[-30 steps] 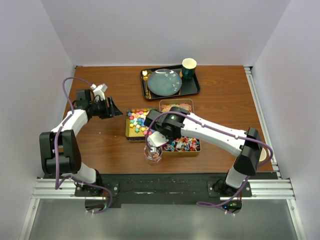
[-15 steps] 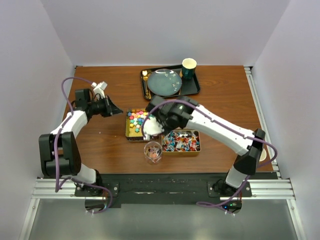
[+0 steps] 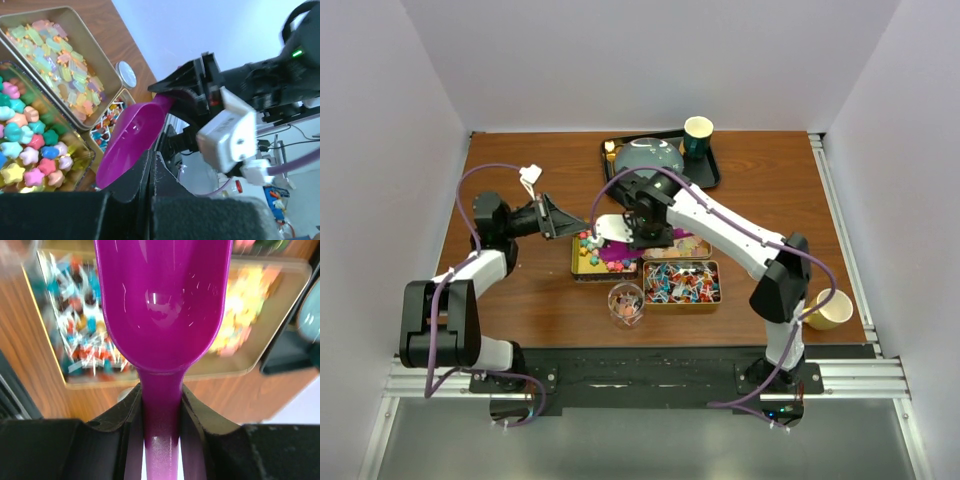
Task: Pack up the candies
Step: Place the fake candies in the packing bottle, then adjust the spatula, then scoop the fake candies from the storage box.
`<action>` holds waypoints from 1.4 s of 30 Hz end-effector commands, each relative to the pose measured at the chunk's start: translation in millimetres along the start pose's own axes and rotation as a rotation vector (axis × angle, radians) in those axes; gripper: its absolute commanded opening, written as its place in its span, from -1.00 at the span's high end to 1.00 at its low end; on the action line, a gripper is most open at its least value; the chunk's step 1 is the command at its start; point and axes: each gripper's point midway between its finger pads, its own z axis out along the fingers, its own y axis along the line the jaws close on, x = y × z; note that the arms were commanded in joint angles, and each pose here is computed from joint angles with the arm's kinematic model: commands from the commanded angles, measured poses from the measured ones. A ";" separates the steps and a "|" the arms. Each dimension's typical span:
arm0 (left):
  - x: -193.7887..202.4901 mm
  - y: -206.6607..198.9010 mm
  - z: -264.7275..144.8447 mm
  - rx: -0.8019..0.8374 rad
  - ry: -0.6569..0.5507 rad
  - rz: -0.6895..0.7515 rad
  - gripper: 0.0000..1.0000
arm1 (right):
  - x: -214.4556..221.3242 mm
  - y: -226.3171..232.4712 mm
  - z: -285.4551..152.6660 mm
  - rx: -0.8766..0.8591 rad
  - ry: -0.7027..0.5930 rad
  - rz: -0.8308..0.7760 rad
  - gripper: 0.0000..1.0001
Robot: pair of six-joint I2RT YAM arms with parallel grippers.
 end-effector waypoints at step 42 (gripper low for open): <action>26.6 198.0 -69.1 -0.859 0.049 -0.150 0.93 | 153.5 -29.1 20.7 -0.111 0.324 0.370 1.00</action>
